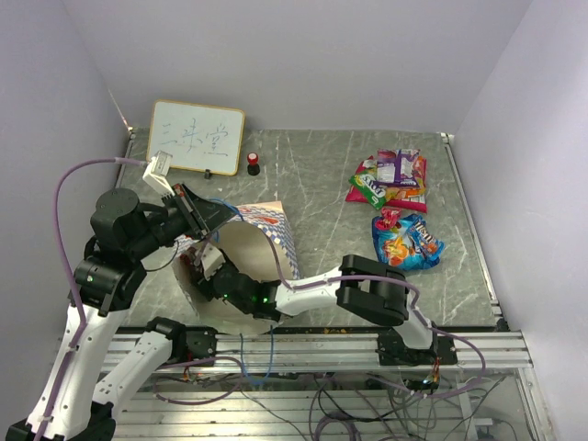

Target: Take the snacks out of the paper bag

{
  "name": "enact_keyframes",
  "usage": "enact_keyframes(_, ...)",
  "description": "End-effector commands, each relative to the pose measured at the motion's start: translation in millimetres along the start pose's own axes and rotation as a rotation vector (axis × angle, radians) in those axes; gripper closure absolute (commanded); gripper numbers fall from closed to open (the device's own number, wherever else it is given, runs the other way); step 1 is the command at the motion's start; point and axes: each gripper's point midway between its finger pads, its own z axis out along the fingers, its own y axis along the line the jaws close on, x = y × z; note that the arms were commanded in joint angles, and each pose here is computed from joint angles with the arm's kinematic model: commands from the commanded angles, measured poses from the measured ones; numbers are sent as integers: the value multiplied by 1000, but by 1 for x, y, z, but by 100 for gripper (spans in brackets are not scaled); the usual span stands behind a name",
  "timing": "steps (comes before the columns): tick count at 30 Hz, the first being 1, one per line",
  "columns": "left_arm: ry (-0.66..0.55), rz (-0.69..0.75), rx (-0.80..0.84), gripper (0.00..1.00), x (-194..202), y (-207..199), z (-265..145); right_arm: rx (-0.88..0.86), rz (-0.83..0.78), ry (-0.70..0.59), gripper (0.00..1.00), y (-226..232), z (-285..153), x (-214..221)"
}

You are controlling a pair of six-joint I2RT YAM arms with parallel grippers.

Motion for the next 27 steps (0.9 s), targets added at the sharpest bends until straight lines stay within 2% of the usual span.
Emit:
enact_keyframes(1, -4, 33, 27, 93, 0, -9, -6, 80, 16, 20, 54, -27, 0, 4)
enact_keyframes(7, -46, 23, -48, 93, -1, 4, -13, 44, -24, -39, 78, -29, -12, -25)
enact_keyframes(12, -69, 6, -75, 93, -3, 12, -11, -4, -39, -59, 92, -29, -33, -46)
enact_keyframes(19, -110, 19, -100, 93, -12, 20, -4, -89, -67, -67, 100, -32, -76, -68)
enact_keyframes(23, -133, 36, -114, 93, -19, 23, 0, -117, -76, -48, 100, -36, -100, -74)
enact_keyframes(27, -152, 44, -162, 93, -24, 34, 4, -184, -97, -84, 100, -38, -128, -86)
